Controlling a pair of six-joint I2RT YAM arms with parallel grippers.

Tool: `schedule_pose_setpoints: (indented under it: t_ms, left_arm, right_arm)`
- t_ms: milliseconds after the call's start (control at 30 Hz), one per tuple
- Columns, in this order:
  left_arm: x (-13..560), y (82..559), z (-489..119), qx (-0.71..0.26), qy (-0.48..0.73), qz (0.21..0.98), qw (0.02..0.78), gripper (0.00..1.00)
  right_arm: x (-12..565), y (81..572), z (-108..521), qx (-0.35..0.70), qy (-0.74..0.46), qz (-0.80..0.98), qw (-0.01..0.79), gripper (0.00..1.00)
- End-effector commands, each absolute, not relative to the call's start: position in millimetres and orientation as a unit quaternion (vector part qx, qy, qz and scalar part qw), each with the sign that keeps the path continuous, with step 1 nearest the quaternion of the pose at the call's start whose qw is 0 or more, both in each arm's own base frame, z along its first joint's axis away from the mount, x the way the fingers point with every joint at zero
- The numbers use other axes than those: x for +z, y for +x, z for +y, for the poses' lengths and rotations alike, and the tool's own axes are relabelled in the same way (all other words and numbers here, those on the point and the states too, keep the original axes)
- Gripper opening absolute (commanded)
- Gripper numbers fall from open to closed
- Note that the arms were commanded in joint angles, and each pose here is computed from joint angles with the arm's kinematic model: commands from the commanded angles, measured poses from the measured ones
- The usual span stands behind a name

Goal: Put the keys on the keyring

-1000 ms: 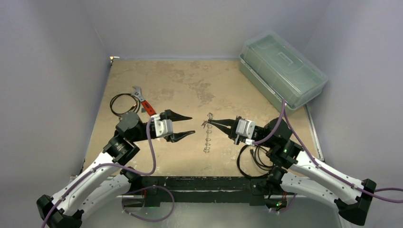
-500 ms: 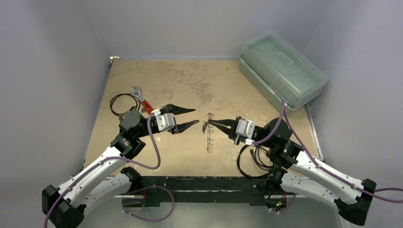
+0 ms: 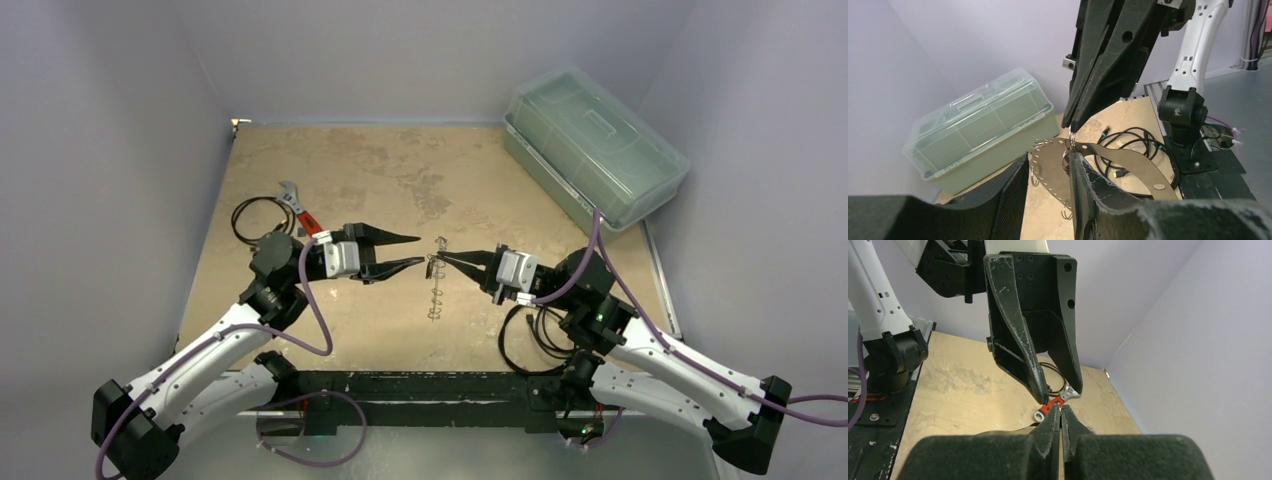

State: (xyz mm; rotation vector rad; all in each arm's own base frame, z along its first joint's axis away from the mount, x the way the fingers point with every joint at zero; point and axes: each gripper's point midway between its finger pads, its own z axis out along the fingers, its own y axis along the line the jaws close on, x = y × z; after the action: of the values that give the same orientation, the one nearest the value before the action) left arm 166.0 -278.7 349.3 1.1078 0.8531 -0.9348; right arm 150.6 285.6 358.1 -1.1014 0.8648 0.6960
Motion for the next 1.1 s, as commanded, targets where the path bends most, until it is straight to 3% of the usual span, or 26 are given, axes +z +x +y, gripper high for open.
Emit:
schedule_pose_setpoints:
  t_ms: [0, 1067]
  left_arm:
    - [357, 153, -283, -0.431, 0.509, 0.348, 0.659, 0.35]
    - [338, 155, -293, -0.440, 0.514, 0.361, 0.642, 0.27]
  right_arm:
    - [388, 147, 284, 0.318, -0.478, 0.354, 0.738, 0.00]
    - [394, 145, 288, 0.327, -0.481, 0.343, 0.738, 0.00]
